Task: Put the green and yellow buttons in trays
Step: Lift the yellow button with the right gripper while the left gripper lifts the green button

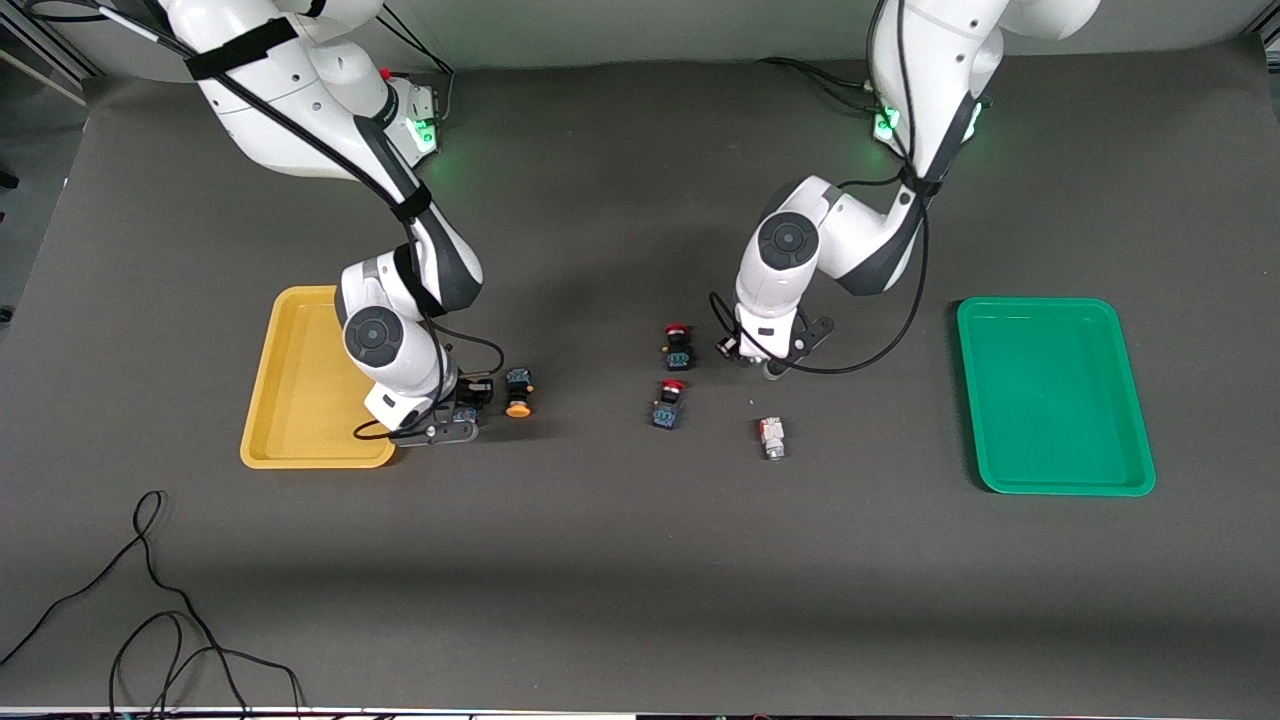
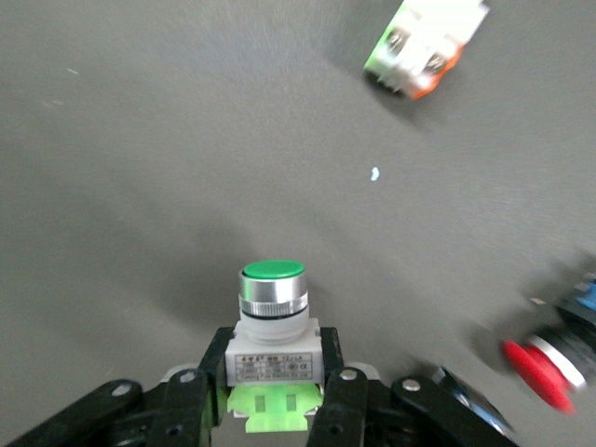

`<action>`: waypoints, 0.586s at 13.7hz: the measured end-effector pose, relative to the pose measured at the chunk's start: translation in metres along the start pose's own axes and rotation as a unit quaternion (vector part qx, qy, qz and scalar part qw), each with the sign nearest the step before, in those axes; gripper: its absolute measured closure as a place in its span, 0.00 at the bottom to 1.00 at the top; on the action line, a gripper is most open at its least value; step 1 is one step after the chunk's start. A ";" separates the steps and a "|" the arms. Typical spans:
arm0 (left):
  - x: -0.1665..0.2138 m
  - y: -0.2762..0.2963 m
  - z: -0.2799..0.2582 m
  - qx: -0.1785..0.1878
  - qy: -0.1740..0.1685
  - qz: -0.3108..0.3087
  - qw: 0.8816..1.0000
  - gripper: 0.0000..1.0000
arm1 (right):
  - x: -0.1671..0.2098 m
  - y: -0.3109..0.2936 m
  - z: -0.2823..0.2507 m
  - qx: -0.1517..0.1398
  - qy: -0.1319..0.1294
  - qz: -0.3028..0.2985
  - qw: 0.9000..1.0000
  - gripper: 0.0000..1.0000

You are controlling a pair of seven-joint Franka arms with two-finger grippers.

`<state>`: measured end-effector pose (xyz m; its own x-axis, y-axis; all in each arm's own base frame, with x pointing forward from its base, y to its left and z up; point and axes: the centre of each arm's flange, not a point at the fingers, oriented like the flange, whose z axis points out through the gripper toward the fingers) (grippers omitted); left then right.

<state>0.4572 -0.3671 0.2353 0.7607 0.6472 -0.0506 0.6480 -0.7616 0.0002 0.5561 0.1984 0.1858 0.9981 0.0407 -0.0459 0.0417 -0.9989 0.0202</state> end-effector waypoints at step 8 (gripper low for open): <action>0.030 -0.024 -0.227 0.049 -0.012 0.097 0.994 0.59 | -0.003 0.082 -0.137 -0.012 -0.051 0.044 0.998 0.59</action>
<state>0.4728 -0.3222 0.4607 0.8689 0.4880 -0.0834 0.4817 -0.8722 -0.0850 0.5625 0.1194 0.3249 0.9883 -0.0517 -0.1434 -0.0445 -0.9976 0.0529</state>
